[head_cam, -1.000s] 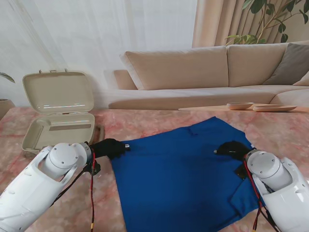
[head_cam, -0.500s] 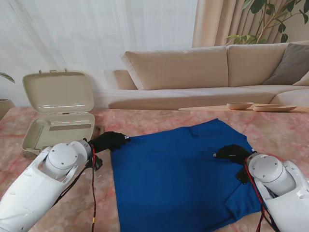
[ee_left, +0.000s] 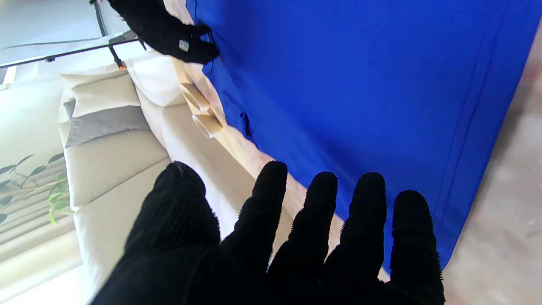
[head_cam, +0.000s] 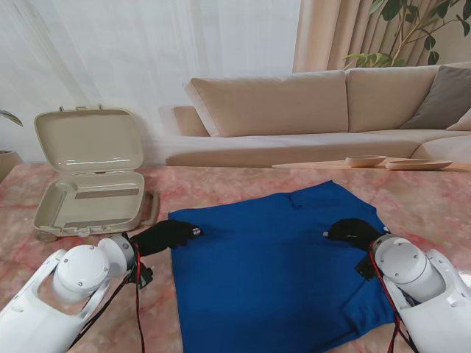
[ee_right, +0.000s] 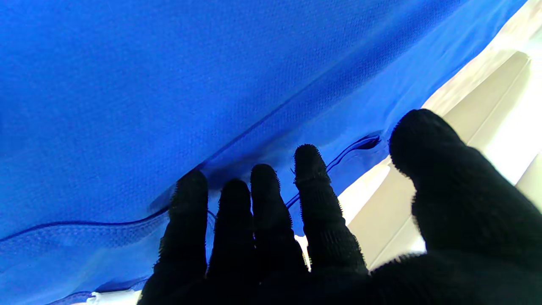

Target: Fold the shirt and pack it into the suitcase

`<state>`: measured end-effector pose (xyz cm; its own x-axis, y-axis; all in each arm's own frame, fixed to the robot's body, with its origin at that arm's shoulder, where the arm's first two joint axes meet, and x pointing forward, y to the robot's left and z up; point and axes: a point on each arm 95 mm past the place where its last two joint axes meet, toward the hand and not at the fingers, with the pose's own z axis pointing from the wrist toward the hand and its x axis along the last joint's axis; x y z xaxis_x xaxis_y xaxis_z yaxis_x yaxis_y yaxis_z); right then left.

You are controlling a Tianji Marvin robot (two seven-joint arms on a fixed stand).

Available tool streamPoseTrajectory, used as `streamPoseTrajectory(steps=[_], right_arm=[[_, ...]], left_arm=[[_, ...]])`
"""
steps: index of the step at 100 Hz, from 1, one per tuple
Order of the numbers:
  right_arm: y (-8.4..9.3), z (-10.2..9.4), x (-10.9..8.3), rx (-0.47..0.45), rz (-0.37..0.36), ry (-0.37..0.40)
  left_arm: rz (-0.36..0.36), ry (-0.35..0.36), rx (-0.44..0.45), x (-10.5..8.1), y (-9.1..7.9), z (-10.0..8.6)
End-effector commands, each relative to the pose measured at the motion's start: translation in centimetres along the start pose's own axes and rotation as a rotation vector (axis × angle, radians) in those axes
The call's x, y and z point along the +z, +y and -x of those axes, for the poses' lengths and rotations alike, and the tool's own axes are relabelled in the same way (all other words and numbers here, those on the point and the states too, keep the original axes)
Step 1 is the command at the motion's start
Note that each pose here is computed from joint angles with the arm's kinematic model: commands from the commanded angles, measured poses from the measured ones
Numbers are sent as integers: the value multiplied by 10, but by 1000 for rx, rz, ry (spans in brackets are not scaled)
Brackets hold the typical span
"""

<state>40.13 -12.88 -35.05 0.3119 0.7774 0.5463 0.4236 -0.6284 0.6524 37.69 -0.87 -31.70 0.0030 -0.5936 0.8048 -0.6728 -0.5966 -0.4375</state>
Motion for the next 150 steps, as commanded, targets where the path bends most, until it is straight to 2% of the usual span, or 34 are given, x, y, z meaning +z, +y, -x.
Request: streamPoseTrajectory(steps=[1,13,24,46,69,97,150], right_arm=[[-10,4,0,4,-12,-3],[-8,1,2,-4,48,20],[-7,-2,5,-3,65,28],[-8,-2,14,15,40,23],[-11,4,18,10,-3,-4],[-12,10,15,5,-45,-29],[-15,14,4,-4,-115,-46]], left_arm=[[48,-14,-10,-1,15,8],[87,-12,-15,-2,27,9],[113,-6,-17,-1,34,10],[172,-15,-12,6,41,15],[206,-37,20,12,41,19],[206,-86,94,19,26,30],[222,-146,127,29,-12,43]])
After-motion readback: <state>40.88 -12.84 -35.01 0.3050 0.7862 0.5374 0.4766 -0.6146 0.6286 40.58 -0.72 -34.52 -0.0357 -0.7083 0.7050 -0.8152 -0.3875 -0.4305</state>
